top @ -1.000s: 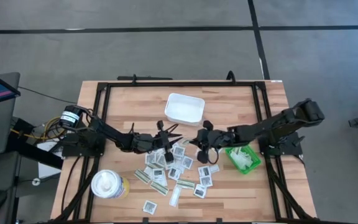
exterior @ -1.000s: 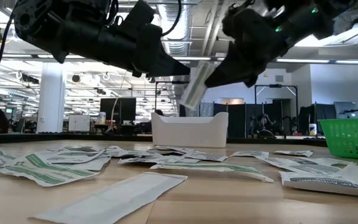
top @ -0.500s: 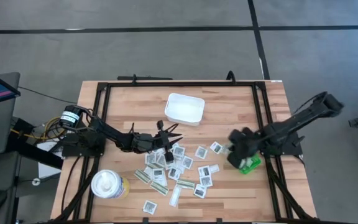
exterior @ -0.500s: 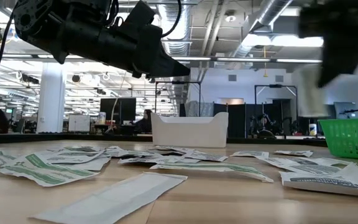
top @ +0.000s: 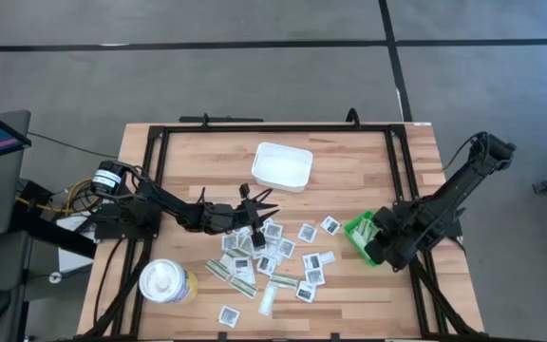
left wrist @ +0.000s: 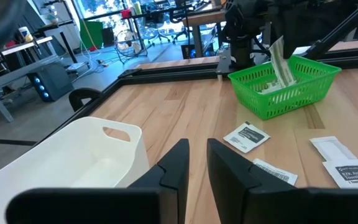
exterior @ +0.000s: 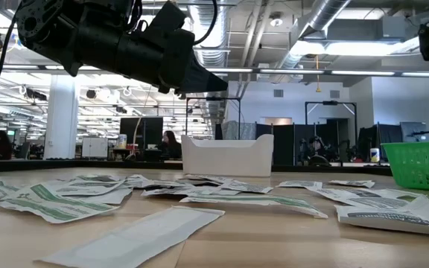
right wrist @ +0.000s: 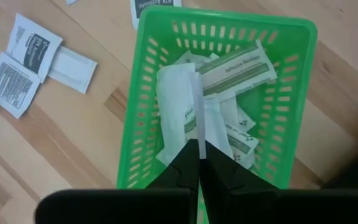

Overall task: Pick & Place First Aid Supplies
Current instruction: Put the bandage pack into the green bin

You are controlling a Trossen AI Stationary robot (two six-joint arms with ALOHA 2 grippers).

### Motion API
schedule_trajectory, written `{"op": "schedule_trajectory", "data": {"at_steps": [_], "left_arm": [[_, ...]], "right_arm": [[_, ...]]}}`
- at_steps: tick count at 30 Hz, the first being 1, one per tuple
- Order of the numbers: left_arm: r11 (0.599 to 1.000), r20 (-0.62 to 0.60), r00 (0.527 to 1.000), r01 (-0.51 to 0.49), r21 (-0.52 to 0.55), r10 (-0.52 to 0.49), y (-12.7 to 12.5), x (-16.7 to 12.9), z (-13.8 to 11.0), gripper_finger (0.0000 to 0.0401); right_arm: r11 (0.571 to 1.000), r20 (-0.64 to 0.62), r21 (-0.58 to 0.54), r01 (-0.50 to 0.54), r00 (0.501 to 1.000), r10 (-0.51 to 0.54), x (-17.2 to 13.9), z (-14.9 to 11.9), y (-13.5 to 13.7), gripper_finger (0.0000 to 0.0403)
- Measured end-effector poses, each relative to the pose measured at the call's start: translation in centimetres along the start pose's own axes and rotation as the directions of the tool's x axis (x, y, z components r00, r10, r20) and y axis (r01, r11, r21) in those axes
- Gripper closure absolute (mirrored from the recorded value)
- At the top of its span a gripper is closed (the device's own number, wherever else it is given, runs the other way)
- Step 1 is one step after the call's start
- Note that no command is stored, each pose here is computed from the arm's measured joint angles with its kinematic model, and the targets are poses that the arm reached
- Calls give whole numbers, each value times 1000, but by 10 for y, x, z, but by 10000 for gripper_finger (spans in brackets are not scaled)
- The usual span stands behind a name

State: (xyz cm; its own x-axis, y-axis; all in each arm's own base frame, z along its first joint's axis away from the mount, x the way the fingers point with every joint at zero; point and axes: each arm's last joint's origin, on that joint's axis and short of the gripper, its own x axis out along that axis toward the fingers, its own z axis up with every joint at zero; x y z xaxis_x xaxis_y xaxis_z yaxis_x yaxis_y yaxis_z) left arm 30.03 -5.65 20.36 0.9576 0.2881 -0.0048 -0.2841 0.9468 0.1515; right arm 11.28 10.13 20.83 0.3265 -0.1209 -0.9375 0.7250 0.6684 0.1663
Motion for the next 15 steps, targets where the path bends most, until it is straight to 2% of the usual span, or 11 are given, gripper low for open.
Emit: {"op": "schedule_trajectory", "data": {"at_steps": [9,15], "left_arm": [[1000,0,1000,0,-1,0,0,0,0,344],[1000,-2,1000,0,-27,0,0,0,0,344]], "right_arm": [[999,29,-41,14,999,-13,2,8,0,400],[999,39,-42,29,999,-28,4,15,-1,367]]}}
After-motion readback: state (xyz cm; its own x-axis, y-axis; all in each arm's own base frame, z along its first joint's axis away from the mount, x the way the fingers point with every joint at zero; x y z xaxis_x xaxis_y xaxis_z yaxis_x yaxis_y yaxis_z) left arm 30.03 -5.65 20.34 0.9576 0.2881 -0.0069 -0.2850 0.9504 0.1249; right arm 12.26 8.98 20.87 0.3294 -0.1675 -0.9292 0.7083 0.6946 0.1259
